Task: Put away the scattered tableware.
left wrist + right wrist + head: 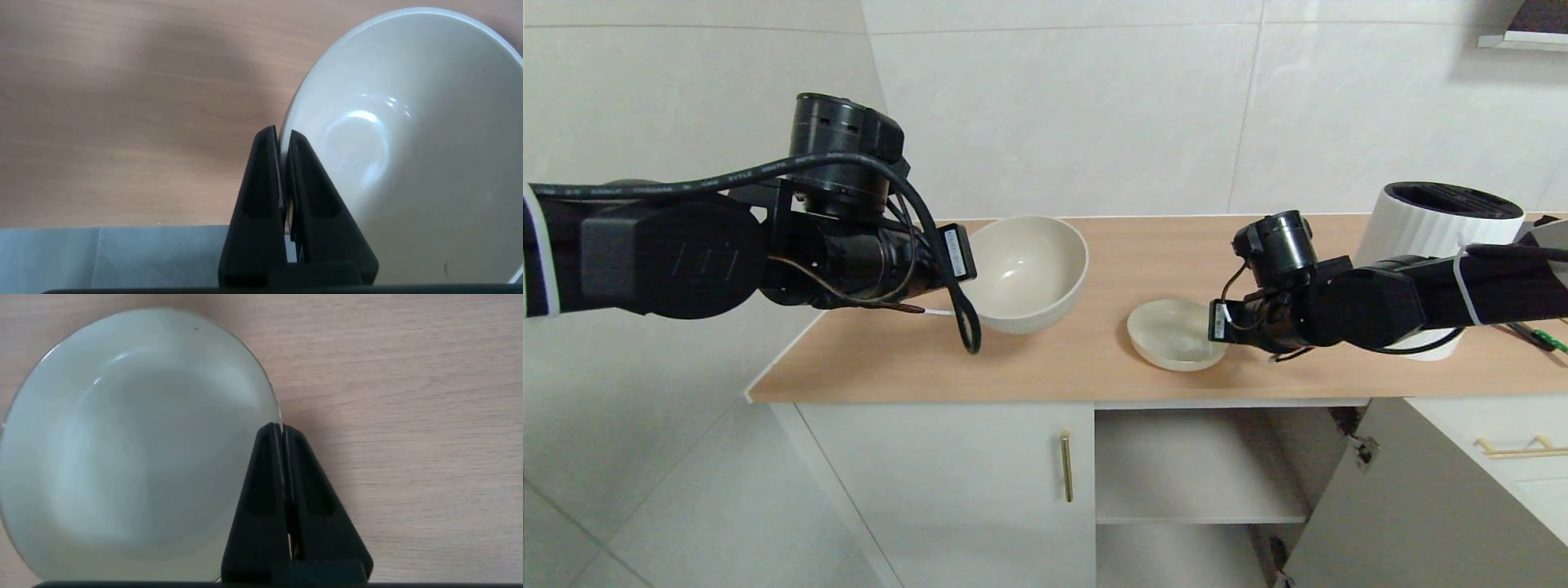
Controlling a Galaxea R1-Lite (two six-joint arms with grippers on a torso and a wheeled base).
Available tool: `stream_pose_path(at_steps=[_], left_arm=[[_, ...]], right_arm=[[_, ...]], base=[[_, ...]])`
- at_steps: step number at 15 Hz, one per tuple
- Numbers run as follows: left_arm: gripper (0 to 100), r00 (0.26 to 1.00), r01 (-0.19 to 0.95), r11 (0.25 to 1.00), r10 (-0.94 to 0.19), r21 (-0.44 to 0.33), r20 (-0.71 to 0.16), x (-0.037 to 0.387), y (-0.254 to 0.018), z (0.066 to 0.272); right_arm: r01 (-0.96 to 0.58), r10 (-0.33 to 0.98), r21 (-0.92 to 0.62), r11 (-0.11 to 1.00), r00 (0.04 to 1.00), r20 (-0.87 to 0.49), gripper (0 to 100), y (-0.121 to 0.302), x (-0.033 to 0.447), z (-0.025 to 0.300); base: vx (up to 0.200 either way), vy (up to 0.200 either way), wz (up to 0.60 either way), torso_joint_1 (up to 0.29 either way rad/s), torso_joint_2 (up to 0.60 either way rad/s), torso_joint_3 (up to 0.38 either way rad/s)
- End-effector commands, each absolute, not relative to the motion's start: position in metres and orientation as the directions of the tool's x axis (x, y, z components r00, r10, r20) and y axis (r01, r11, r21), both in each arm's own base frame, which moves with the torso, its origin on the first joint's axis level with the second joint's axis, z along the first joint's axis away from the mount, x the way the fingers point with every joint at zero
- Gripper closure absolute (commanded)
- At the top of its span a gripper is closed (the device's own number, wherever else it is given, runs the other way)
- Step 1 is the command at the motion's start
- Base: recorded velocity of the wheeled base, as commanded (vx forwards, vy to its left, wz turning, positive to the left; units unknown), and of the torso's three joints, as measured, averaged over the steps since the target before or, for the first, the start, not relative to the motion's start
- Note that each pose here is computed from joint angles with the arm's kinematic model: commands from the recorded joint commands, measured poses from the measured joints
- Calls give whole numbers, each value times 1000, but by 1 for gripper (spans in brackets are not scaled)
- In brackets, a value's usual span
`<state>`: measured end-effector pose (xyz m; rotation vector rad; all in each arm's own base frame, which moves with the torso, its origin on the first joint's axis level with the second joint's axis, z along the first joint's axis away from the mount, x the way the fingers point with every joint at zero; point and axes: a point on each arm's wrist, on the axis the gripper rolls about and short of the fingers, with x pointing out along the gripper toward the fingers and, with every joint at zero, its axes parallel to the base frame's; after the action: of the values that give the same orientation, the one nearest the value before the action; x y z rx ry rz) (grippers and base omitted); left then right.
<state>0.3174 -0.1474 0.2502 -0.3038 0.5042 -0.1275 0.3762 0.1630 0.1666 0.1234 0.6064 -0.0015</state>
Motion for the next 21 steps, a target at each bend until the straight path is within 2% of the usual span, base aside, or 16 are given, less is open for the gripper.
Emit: stream_pose_path(at_steps=[1, 5, 8, 10, 12, 15, 19, 21], left_arm=[[100, 871, 47, 947, -195, -319, -451, 316, -147, 252], [100, 872, 50, 946, -197, -319, -449, 311, -145, 254], [100, 875, 70, 944, -214, -323, -435, 294, -142, 261], [100, 870, 84, 943, -228, -323, -438, 278, -140, 262], [100, 853, 88, 945, -235, -316, -465, 262, -135, 254], [100, 826, 131, 931, -293, -341, -482, 244, -125, 251], [100, 770, 106, 946, -272, -305, -577, 212, -109, 218], [100, 717, 123, 960, -260, -250, -646, 200, -107, 191]], right_arm=[[39, 37, 123, 992, 825, -563, 100, 163, 376, 169], [33, 59, 167, 985, 853, -519, 100, 159, 360, 195], [-36, 128, 207, 978, 885, -448, 100, 158, 314, 235], [-39, 141, 241, 970, 897, -420, 100, 156, 298, 246], [-10, 139, 306, 952, 904, -405, 100, 151, 290, 253], [36, 85, 287, 957, 914, -397, 100, 138, 263, 256], [40, 78, 242, 969, 885, -458, 100, 118, 219, 234], [8, 99, 198, 980, 848, -521, 100, 123, 202, 211]], base=[[0, 0, 0, 0, 0, 0], [0, 0, 0, 0, 0, 0], [0, 0, 0, 0, 0, 0], [0, 0, 0, 0, 0, 0], [0, 0, 0, 0, 0, 0], [0, 0, 0, 0, 0, 0], [0, 0, 0, 0, 0, 0], [0, 0, 0, 0, 0, 0]])
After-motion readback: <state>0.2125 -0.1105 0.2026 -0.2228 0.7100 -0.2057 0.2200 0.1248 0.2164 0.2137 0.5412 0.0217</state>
